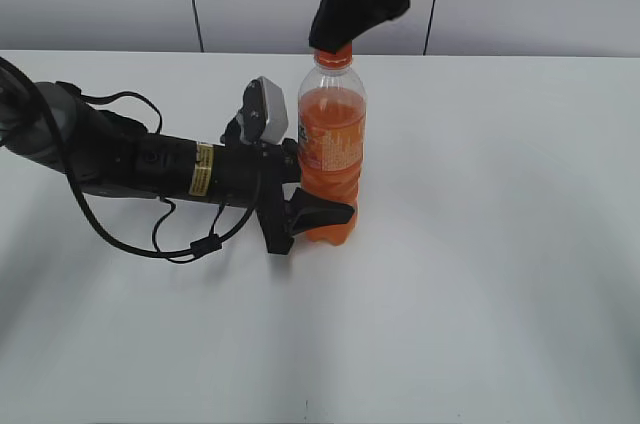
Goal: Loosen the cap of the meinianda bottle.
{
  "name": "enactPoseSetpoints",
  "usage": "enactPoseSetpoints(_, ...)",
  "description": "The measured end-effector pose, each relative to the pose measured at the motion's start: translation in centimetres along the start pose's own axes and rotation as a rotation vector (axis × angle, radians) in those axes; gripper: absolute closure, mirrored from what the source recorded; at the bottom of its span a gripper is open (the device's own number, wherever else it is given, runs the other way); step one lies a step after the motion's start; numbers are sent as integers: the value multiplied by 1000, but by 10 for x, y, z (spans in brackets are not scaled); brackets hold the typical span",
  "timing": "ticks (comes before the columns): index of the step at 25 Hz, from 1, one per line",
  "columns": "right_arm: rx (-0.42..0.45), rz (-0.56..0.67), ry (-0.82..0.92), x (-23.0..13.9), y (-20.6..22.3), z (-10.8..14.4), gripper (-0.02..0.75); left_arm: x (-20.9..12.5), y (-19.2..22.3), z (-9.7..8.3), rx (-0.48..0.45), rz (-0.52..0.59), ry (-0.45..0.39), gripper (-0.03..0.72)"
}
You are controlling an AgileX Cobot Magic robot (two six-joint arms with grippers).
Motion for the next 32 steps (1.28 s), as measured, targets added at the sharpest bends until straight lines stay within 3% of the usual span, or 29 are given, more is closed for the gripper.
enactPoseSetpoints(7,-41,30,873,-7,-2,-3,207,0,0,0,0,0,-1,286)
enactPoseSetpoints(10,-102,65,1077,-17,-3,-8,225,0,0,0,0,0,-1,286)
enactPoseSetpoints(14,-133,80,1142,-22,-4,-10,234,0,0,0,0,0,-1,286)
enactPoseSetpoints(32,-85,74,1173,-18,7,-7,234,0,0,0,0,0,-1,286)
Point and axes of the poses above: a point on each arm's last joint axis where the gripper is mounted, y pointing out along that axis toward the gripper, z along the wrist's bending axis when the last joint is at zero, x = y × z, the point moved 8 cm from there along y, pointing out along that axis toward the gripper, and after that the axes turned 4 degrees about -y, right-handed, at the moved point
